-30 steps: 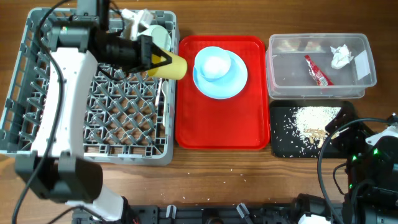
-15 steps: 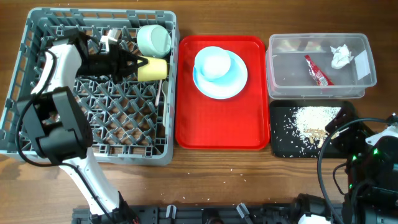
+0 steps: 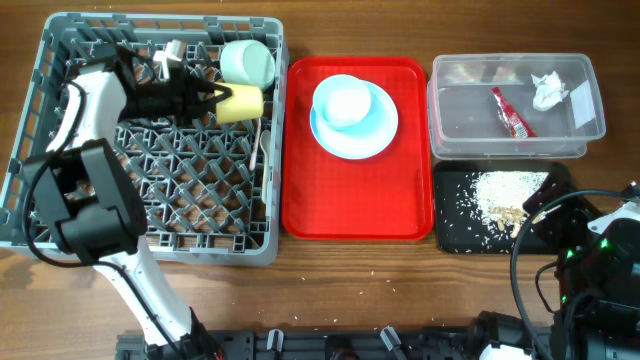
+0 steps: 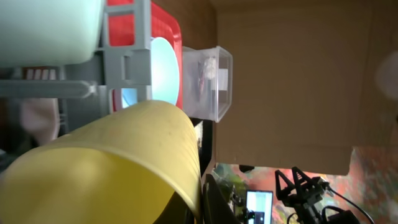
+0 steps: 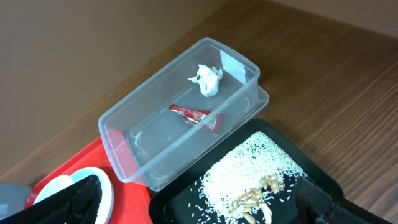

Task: Sort waste into correct bins and load items into the dishwasher rack
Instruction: 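Lower the yellow cup into the rack and open the left gripper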

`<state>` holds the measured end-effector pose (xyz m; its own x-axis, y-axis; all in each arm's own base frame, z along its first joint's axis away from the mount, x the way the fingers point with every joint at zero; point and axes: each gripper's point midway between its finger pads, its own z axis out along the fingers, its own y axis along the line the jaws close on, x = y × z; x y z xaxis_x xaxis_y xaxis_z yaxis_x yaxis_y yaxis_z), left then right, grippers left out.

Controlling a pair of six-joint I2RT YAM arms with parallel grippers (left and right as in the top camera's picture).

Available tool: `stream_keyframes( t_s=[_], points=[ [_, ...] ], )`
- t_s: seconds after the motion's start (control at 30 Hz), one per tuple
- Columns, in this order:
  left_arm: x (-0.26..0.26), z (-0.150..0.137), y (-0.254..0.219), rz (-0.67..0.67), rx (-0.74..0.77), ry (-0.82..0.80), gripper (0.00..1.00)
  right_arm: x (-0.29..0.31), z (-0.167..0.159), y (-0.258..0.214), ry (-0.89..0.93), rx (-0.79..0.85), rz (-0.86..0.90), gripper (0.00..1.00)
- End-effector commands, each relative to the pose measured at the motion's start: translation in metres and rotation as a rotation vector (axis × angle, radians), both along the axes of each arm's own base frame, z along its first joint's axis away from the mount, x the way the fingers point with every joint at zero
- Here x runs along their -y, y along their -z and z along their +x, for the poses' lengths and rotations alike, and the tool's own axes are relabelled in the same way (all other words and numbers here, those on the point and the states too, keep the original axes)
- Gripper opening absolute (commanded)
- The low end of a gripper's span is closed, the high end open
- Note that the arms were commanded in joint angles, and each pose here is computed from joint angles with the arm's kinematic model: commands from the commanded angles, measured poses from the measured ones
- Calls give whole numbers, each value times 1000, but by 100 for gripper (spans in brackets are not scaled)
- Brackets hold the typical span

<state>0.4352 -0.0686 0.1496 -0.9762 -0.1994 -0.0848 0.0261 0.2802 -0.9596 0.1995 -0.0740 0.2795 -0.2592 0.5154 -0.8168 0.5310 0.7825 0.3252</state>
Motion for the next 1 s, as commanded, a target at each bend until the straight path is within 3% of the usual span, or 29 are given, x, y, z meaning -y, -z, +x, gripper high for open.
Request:
stream_keyframes(
  t_s=[0.0,0.1,0.17,0.3,0.43,0.67,0.7,0.73,0.87,0.97],
  points=[
    [14,-3,21,21,-39,38,4,0,-1,-5,2,18,4,100],
    [13,-3,33,95,-45,46,4,0,-1,-5,2,18,4,100],
    [2,-7,59,236,-77,48,4,0,-1,-5,2,18,4,100],
    [-2,-12,84,292,-72,47,4,0,-1,-5,2,18,4,100],
    [-25,-23,108,463,-152,48,4,0,-1,-5,2,18,4,100],
    [-55,-36,108,457,-245,-7,5,0,-1,-5,2,18,4,100],
    [-54,-37,108,455,-252,-6,15,0,-1,-5,2,18,4,100],
    [-54,-38,107,454,-255,-5,99,0,-1,-5,2,18,4,100],
    [-65,-36,71,476,-185,-49,100,0,-1,-5,2,18,4,100],
    [-73,-43,5,536,-85,-130,100,0,-1,-5,2,18,4,100]
  ],
)
